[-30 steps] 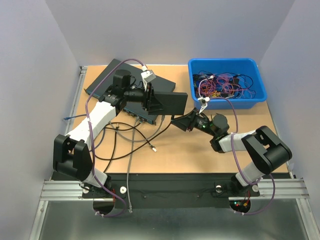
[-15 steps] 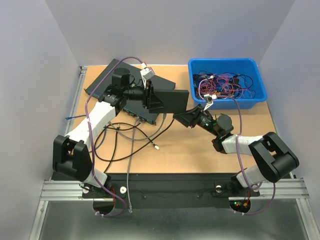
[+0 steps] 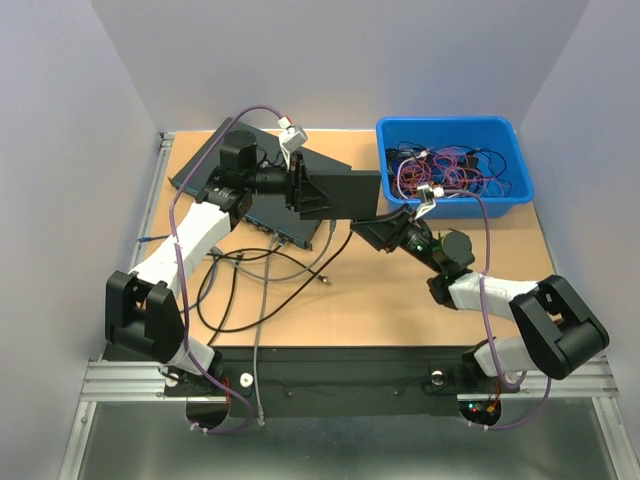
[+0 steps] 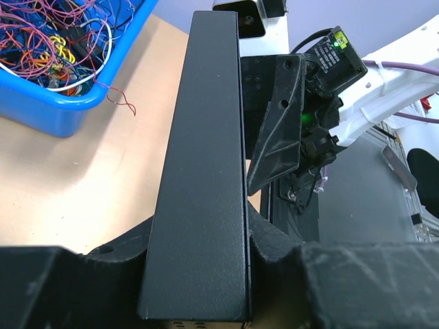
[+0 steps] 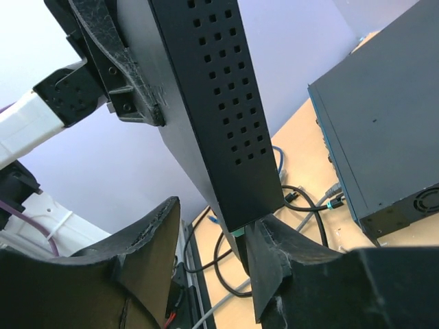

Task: Pull the plug from the switch port

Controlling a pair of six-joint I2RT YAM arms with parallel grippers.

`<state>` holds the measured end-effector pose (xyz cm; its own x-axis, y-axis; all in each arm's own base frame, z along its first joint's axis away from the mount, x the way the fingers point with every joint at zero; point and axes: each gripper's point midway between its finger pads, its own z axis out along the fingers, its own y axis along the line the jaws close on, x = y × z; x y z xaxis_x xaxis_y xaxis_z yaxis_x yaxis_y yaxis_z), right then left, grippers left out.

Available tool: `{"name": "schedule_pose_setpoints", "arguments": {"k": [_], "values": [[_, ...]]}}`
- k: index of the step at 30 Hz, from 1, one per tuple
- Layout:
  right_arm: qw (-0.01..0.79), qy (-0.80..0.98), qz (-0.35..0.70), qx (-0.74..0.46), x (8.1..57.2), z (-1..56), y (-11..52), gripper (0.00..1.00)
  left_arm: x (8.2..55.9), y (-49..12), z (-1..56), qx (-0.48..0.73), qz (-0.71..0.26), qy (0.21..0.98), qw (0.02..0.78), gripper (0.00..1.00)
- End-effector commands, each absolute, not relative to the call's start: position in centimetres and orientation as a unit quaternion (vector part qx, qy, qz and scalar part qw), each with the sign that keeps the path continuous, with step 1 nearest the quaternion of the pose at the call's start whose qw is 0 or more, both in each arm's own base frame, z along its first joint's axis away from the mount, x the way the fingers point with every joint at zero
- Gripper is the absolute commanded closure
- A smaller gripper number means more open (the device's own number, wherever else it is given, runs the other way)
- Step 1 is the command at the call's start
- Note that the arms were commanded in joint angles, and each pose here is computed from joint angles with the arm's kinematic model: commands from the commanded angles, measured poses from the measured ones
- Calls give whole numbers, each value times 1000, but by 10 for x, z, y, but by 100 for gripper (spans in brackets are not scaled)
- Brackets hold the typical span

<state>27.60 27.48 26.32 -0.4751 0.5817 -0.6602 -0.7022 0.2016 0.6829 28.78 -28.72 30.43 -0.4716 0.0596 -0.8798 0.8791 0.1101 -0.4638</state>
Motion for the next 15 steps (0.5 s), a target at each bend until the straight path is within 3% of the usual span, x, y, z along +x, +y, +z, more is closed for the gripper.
{"name": "schedule_pose_setpoints", "arguments": {"k": [1, 4, 15], "values": [[641, 352, 670, -128, 223, 375, 245, 53, 270, -284, 358, 408, -564, 582, 421, 100], [636, 355, 673, -126, 226, 373, 247, 62, 269, -284, 361, 409, -564, 580, 423, 100], [633, 350, 679, -125, 226, 379, 248, 61, 268, -283, 354, 408, -565, 582, 419, 100]]}}
